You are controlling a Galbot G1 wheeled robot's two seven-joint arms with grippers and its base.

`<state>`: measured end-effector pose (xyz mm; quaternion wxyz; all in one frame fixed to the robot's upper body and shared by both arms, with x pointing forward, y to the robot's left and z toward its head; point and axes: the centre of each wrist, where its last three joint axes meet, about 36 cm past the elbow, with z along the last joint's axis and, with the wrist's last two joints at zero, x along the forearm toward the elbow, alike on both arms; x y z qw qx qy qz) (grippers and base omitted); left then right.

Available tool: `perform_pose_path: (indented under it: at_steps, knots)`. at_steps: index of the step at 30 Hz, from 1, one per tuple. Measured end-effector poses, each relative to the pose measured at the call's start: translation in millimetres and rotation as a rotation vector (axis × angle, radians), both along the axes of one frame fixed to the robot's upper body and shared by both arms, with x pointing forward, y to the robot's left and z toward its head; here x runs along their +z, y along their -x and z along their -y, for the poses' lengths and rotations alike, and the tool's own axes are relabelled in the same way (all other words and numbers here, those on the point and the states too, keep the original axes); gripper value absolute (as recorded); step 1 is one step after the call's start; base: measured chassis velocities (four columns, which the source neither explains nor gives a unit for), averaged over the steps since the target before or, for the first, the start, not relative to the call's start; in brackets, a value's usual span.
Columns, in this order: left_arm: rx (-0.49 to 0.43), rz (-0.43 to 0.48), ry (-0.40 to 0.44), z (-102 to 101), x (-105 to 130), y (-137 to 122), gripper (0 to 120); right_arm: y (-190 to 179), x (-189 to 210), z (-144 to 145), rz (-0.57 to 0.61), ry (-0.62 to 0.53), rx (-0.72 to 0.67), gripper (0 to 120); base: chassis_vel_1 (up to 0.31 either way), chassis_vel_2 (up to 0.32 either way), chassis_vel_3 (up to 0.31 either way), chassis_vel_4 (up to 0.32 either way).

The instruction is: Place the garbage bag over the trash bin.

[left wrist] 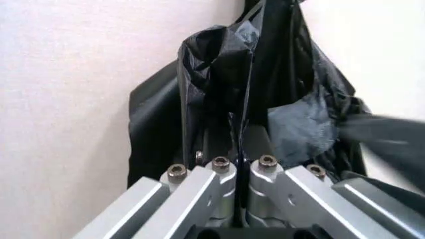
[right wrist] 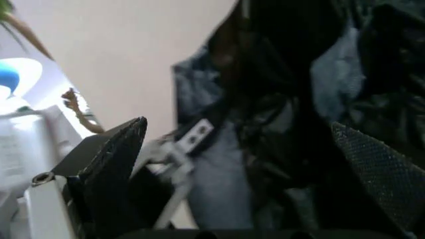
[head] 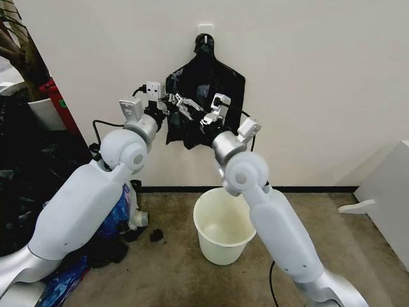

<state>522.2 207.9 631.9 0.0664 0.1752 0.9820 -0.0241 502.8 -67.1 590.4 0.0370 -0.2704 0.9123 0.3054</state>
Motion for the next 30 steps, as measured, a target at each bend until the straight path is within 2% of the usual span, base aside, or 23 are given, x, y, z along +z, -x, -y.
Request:
perform_pose_path:
  at_steps: [17, 30]
  knots:
    - [-0.004, 0.006, -0.010, 3, 4, 5, 0, -32, -8, 11, -0.039, 0.048, -0.093, 100, 0.000, 0.000, 0.000, 0.000]
    - [-0.019, 0.002, -0.018, 9, 3, 8, 0, -38, -3, -5, -0.050, 0.096, -0.177, 100, 0.000, 0.000, 0.000, 0.000]
